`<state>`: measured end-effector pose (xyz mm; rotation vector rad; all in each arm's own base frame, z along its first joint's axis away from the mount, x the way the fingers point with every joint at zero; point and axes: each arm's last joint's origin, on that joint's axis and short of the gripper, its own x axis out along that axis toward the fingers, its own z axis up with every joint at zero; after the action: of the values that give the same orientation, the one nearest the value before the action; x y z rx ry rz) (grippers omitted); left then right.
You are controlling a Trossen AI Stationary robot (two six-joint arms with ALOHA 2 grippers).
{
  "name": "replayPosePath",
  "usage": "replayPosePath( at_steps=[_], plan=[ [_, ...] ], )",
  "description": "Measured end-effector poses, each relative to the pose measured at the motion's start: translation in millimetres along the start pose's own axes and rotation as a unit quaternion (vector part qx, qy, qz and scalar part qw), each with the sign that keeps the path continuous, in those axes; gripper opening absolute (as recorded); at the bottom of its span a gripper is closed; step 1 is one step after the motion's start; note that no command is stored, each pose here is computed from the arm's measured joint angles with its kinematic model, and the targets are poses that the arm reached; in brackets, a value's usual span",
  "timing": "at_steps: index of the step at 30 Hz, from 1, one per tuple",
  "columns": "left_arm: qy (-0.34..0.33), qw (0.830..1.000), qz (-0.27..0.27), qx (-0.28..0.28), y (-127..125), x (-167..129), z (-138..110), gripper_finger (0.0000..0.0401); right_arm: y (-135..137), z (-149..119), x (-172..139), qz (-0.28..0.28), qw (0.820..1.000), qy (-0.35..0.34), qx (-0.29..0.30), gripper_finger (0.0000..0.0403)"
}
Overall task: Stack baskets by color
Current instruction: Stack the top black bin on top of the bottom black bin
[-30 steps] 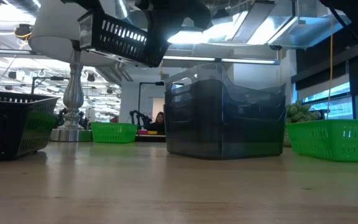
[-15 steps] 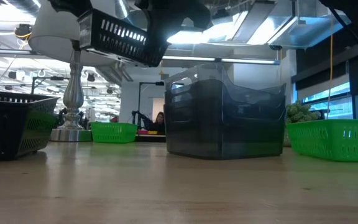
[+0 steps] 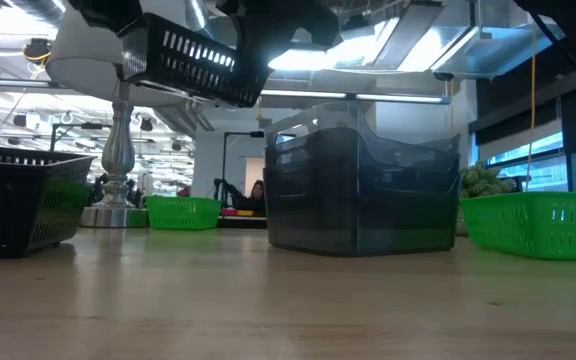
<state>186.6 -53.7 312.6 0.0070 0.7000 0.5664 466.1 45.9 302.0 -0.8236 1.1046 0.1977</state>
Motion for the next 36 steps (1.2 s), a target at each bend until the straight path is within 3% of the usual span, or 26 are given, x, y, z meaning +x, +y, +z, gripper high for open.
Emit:
replayPosePath(
  at_steps=[9,16,22,36],
  plan=[
    [0.030,0.999,0.015,0.020,-18,17,-4,0.0066,2,1,0,0.005,1.000,0.000,-0.005,0.0000],
    [0.033,0.999,0.006,0.016,-19,18,-4,0.0008,6,4,-2,0.005,1.000,-0.003,-0.018,0.0000],
    [0.030,0.999,-0.010,0.004,-15,13,-2,0.0002,8,7,-2,0.008,1.000,-0.012,-0.018,0.0003],
    [0.057,0.998,-0.040,0.010,-16,13,-5,0.0000,14,16,-5,0.030,0.998,-0.053,-0.023,0.0049]
  ],
)
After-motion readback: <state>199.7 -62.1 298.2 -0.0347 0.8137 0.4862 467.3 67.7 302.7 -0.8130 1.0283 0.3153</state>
